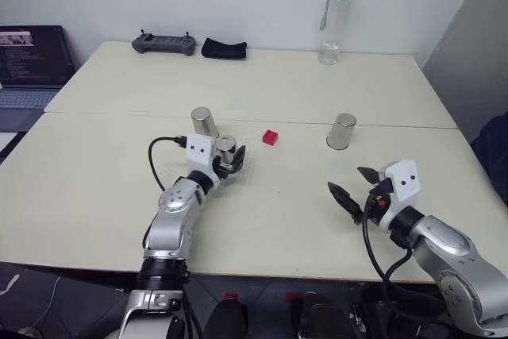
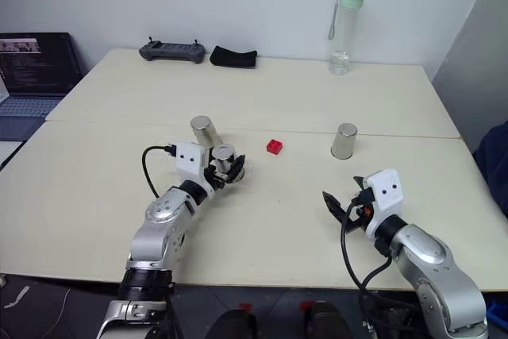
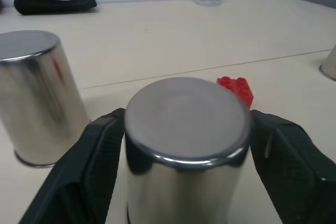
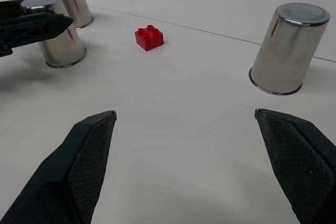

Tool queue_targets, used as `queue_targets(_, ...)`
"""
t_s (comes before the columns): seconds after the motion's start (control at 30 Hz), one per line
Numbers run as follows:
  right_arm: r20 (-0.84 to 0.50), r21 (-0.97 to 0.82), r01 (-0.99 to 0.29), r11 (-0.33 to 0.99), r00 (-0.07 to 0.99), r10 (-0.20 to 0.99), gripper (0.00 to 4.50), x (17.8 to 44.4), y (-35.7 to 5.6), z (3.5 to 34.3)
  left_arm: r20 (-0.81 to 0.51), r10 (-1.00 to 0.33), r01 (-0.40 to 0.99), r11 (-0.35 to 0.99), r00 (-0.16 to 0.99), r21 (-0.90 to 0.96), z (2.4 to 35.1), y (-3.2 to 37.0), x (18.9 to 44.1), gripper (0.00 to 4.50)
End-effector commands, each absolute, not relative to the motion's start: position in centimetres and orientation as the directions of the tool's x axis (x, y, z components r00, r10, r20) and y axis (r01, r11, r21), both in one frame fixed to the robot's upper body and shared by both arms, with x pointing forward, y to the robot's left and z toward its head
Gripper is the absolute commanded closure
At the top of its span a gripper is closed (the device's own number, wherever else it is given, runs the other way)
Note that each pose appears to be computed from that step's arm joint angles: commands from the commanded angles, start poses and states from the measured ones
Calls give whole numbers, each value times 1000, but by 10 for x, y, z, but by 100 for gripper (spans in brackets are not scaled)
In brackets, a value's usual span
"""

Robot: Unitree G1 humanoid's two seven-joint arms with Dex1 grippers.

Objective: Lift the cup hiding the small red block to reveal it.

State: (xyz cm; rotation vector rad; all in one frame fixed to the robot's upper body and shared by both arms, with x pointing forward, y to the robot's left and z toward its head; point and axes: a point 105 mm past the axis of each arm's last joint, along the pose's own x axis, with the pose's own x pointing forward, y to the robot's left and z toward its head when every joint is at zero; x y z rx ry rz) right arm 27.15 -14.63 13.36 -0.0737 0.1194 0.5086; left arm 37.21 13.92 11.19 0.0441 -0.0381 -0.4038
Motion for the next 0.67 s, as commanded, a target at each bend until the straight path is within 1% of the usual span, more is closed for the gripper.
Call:
queue_targets(0.03, -97, -64, -494, 867, 868, 488, 0, 269, -145, 143, 63, -405, 400, 913, 912, 73, 119, 138, 371, 2)
queue_targets(0.13, -98, -63, -489, 870, 871, 482, 0, 267, -146, 143, 58, -398, 394, 917, 916, 65, 122, 144, 364, 2)
queue_targets(0.23, -104, -58, -482, 874, 874, 475, 0, 264, -147, 141, 43, -380, 377, 924, 924, 65, 126, 157, 349, 2)
queue_targets(0.4, -127, -26, -456, 890, 884, 450, 0, 253, -149, 133, -29, -282, 283, 958, 959, 44, 130, 194, 301, 2)
queue_targets(0.47, -133, -17, -419, 908, 901, 414, 0, 250, -152, 129, -66, -207, 211, 976, 976, 52, 129, 207, 276, 2)
queue_targets(0.57, -141, -18, -367, 930, 922, 361, 0, 248, -159, 123, -123, -145, 154, 986, 982, 67, 124, 214, 249, 2)
queue_targets(0.67, -155, -13, -356, 935, 924, 350, 0, 245, -159, 116, -168, -105, 119, 990, 980, 77, 117, 220, 228, 2)
